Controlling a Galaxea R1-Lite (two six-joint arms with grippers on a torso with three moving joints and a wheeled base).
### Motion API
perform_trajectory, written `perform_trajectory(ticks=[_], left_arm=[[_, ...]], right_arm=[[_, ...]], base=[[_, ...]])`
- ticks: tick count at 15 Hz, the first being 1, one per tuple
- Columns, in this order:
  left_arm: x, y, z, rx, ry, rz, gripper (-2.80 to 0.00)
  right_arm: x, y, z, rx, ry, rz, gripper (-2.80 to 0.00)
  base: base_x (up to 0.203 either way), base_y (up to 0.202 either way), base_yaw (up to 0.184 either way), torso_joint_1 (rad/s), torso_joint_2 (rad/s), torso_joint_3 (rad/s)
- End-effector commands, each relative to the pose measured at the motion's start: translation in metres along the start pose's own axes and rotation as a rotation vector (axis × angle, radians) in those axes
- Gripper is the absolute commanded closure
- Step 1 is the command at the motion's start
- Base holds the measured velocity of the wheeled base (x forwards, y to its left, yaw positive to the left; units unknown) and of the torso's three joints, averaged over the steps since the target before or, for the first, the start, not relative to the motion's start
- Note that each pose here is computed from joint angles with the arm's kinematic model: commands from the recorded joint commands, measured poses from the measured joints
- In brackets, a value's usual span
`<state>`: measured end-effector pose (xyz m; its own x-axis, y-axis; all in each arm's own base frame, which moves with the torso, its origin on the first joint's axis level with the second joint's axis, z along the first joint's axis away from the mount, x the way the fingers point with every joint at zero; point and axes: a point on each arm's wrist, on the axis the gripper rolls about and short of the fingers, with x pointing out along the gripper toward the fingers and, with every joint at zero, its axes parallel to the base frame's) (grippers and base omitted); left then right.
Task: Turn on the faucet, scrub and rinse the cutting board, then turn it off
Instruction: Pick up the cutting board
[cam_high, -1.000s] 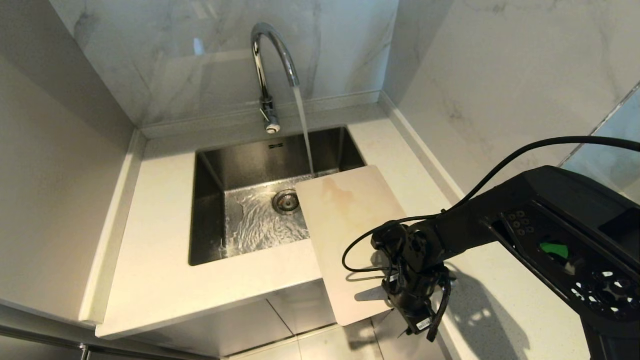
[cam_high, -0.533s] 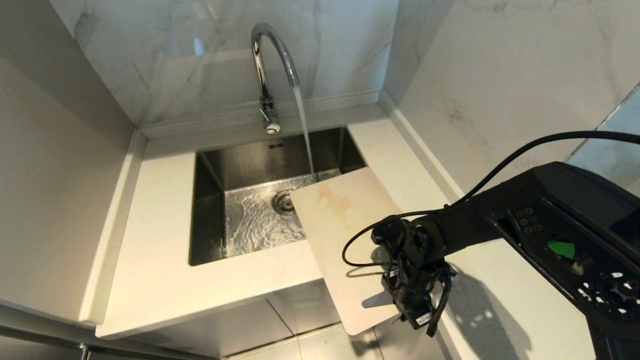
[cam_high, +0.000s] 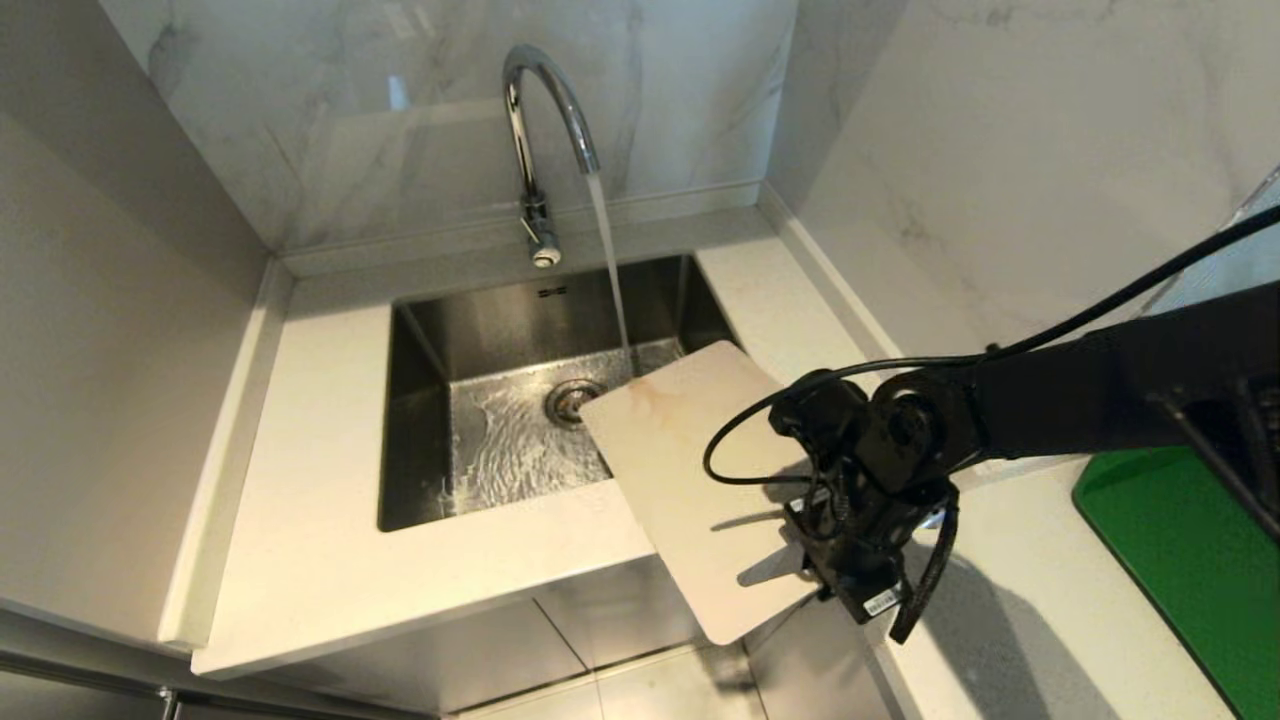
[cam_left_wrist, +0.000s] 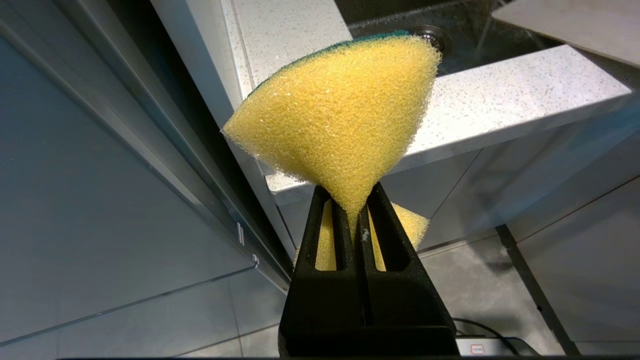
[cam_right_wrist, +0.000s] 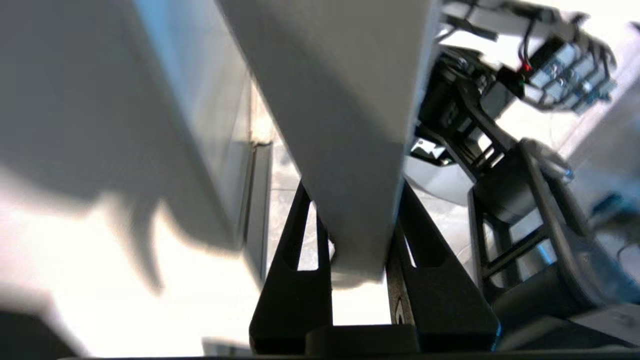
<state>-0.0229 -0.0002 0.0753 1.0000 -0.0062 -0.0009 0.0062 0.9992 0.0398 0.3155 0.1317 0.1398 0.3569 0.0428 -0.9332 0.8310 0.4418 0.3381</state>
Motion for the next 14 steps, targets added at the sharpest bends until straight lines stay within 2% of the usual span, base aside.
perform_trajectory(ticks=[1,3,8,11,14], left_arm=[[0.0,0.0,0.0,0.0,0.002,0.0,0.0],[0.0,0.0,0.0,0.0,0.002,0.0,0.0],[0.0,0.0,0.0,0.0,0.003,0.0,0.0],[0.0,0.0,0.0,0.0,0.002,0.0,0.0],[0.0,0.0,0.0,0.0,0.002,0.0,0.0]], right_arm=[[-0.06,-0.022,0.004,-0.107,-0.01,0.032,0.0],[-0.09,-0.041,0.006,-0.194,-0.013,0.011,0.0],[-0.15,-0.072,0.01,-0.368,-0.055,0.163,0.0],[-0.155,-0.069,0.01,-0.46,-0.08,0.221,0.0],[-0.152,-0.06,0.011,-0.51,-0.106,0.27,0.0]], base=[[0.0,0.0,0.0,0.0,0.0,0.0],[0.0,0.0,0.0,0.0,0.0,0.0],[0.0,0.0,0.0,0.0,0.0,0.0],[0.0,0.0,0.0,0.0,0.0,0.0],[0.0,0.0,0.0,0.0,0.0,0.0]])
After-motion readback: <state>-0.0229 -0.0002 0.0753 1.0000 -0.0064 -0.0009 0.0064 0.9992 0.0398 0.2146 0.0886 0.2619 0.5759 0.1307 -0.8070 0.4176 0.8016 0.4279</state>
